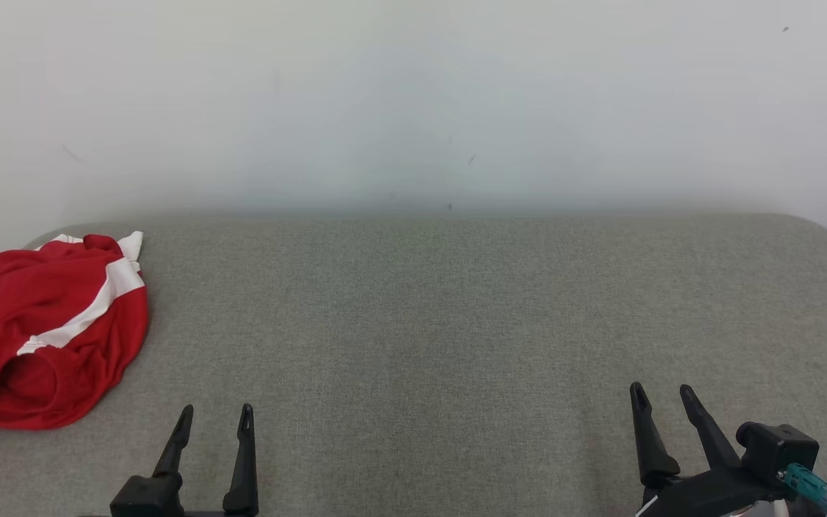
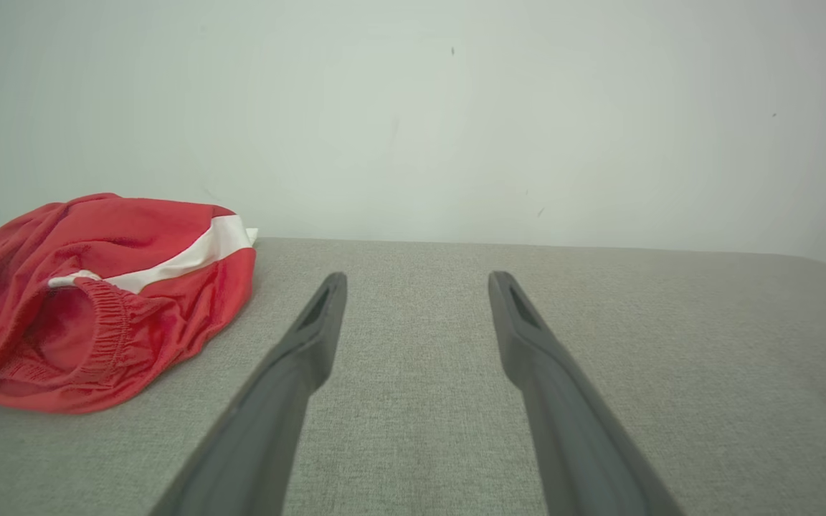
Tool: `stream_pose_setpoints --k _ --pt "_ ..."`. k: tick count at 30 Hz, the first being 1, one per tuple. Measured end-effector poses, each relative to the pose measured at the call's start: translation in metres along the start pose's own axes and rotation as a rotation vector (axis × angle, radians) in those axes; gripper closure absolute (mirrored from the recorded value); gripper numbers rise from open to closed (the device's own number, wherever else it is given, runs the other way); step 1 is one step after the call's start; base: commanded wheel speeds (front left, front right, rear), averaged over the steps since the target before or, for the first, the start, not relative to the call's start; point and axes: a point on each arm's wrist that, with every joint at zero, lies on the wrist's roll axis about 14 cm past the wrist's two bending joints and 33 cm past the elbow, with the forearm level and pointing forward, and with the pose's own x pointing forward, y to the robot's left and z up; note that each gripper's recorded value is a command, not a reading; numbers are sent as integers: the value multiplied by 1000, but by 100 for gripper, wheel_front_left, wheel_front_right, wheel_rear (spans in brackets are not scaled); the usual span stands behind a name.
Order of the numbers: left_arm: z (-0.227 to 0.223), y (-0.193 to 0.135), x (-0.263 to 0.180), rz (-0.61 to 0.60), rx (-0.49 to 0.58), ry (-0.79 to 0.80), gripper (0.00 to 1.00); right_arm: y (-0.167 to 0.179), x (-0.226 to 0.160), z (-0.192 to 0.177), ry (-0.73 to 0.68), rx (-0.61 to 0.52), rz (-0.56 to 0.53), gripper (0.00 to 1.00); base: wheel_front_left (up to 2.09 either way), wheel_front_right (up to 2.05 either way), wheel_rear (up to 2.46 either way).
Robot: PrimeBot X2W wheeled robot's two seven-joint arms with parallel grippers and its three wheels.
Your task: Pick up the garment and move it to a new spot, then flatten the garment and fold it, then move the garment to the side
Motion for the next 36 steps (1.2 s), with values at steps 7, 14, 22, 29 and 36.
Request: stream_pose_setpoints --k 7,14,22,29,36 --pt "3 -3 -1 -15 39 -20 0 2 -3 -1 5 -46 6 0 0 0 0" --pt "2 -5 -5 -27 88 -24 0 4 -4 -1 6 -93 13 0 0 0 0" --pt "-2 -2 -8 -17 81 -12 0 5 -3 -2 9 -96 18 0 0 0 0" --pt "-1 2 -8 10 30 -15 0 6 -2 -3 13 -90 21 0 0 0 0" --pt "3 17 -11 70 -28 -25 0 14 1 -6 18 -69 44 0 0 0 0"
